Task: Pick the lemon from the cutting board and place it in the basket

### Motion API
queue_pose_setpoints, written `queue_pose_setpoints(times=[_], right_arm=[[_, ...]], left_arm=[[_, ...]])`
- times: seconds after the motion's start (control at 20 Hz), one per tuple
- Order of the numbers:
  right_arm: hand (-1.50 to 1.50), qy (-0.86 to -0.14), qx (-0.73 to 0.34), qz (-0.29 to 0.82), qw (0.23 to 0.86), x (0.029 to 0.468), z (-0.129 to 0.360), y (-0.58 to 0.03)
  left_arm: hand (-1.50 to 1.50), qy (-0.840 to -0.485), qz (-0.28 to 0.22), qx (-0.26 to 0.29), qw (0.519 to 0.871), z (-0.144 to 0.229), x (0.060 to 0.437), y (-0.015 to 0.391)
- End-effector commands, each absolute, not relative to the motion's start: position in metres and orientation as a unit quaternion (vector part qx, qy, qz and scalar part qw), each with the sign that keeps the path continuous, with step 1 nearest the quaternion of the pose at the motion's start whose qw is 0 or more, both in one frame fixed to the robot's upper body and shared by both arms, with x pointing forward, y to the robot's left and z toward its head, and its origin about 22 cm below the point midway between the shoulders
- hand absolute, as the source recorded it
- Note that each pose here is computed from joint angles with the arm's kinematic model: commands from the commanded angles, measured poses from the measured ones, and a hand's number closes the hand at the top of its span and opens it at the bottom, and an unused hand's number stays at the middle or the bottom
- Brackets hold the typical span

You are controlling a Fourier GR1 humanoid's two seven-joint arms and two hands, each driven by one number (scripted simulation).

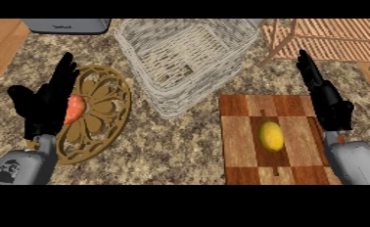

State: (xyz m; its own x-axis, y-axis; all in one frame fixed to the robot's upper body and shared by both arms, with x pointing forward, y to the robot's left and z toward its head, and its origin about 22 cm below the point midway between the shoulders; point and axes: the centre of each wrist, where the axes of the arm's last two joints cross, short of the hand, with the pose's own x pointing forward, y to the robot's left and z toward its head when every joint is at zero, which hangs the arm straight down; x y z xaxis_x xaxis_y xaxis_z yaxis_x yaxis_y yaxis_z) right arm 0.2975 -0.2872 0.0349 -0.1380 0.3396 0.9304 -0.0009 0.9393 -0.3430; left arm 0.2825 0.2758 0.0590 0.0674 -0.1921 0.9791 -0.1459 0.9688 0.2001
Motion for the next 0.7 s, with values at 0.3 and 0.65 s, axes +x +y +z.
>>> queue_pose_setpoints(times=[0.3, 0.65], right_arm=[[1.5, -0.784, -0.233, -0.042, 0.574, 0.252, 0.043, -0.325], [-1.5, -0.668, -0.488, -0.144, 0.543, 0.262, 0.013, -0.302]], left_arm=[[0.0, -0.679, -0.004, 0.138, 0.721, 0.05, 0.27, 0.293], [0.0, -0.683, -0.019, 0.138, 0.717, 0.059, 0.283, 0.294]])
